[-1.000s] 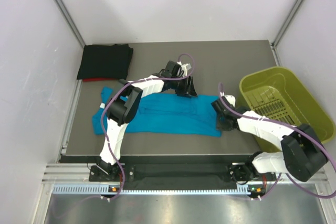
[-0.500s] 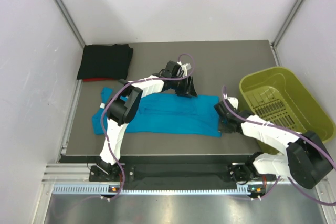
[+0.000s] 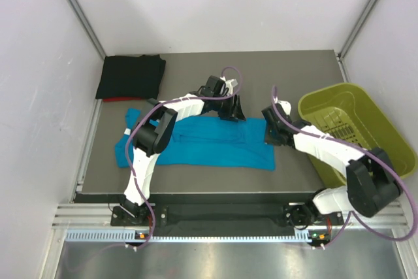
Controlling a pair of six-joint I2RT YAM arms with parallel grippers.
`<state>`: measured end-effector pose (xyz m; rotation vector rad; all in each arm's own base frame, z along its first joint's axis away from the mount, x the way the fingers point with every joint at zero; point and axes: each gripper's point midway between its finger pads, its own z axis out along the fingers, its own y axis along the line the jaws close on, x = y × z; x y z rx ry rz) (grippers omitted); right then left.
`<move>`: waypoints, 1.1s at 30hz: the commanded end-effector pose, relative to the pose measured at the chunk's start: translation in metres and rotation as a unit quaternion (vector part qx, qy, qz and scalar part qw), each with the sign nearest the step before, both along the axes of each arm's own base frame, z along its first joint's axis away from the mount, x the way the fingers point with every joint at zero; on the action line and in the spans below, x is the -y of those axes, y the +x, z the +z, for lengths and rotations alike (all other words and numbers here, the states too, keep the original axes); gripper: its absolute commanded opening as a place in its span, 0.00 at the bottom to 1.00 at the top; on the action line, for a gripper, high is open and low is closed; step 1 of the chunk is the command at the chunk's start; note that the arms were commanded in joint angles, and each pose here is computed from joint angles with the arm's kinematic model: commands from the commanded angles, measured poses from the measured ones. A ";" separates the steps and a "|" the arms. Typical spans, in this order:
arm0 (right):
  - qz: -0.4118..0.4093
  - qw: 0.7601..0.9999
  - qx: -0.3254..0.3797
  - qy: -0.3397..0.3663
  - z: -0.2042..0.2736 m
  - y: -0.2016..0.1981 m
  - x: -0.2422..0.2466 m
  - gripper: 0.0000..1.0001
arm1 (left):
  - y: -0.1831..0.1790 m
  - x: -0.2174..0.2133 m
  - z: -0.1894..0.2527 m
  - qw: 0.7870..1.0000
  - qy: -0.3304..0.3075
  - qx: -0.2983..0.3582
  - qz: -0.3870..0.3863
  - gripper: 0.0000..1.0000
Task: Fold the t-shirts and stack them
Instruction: Fold the tshirt
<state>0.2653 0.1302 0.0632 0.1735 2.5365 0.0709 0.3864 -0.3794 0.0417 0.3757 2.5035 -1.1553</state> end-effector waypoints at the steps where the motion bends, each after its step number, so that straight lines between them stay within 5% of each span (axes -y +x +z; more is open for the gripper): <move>1: -0.002 1.000 0.007 -0.003 -0.004 0.019 0.000 0.08 | 0.006 -0.014 -0.037 0.999 0.047 -0.007 0.025 0.54; 8: -0.047 0.999 -0.028 0.000 -0.042 0.017 0.023 0.04 | 0.014 -0.020 -0.018 0.998 0.046 -0.008 0.041 0.54; 11: -0.046 0.999 -0.017 0.004 -0.032 0.019 0.025 0.05 | 0.035 -0.036 0.027 0.996 0.036 0.013 0.076 0.54; 17: 0.000 0.998 0.038 0.050 0.029 0.037 -0.001 0.22 | 0.069 -0.155 0.127 0.971 0.129 0.063 0.189 0.57; 21: 0.076 0.990 0.082 0.091 0.074 0.058 -0.059 0.32 | 0.050 -0.296 0.141 0.932 0.157 0.045 0.323 0.60; 24: 0.160 0.976 0.089 0.114 0.093 0.070 -0.128 0.36 | 0.017 -0.362 0.120 0.904 0.191 0.024 0.382 0.59; 28: 0.261 0.948 0.111 0.147 0.122 0.084 -0.228 0.40 | -0.024 -0.402 0.089 0.872 0.223 -0.020 0.436 0.57; 29: 0.285 0.943 0.086 0.147 0.099 0.080 -0.253 0.40 | -0.036 -0.416 0.083 0.861 0.221 -0.030 0.457 0.57; 32: 0.326 0.924 0.079 0.185 0.090 0.081 -0.309 0.41 | -0.047 -0.432 0.079 0.853 0.194 -0.031 0.483 0.57; 33: 0.336 0.918 0.077 0.195 0.089 0.080 -0.321 0.41 | -0.047 -0.424 0.080 0.867 0.174 -0.026 0.466 0.57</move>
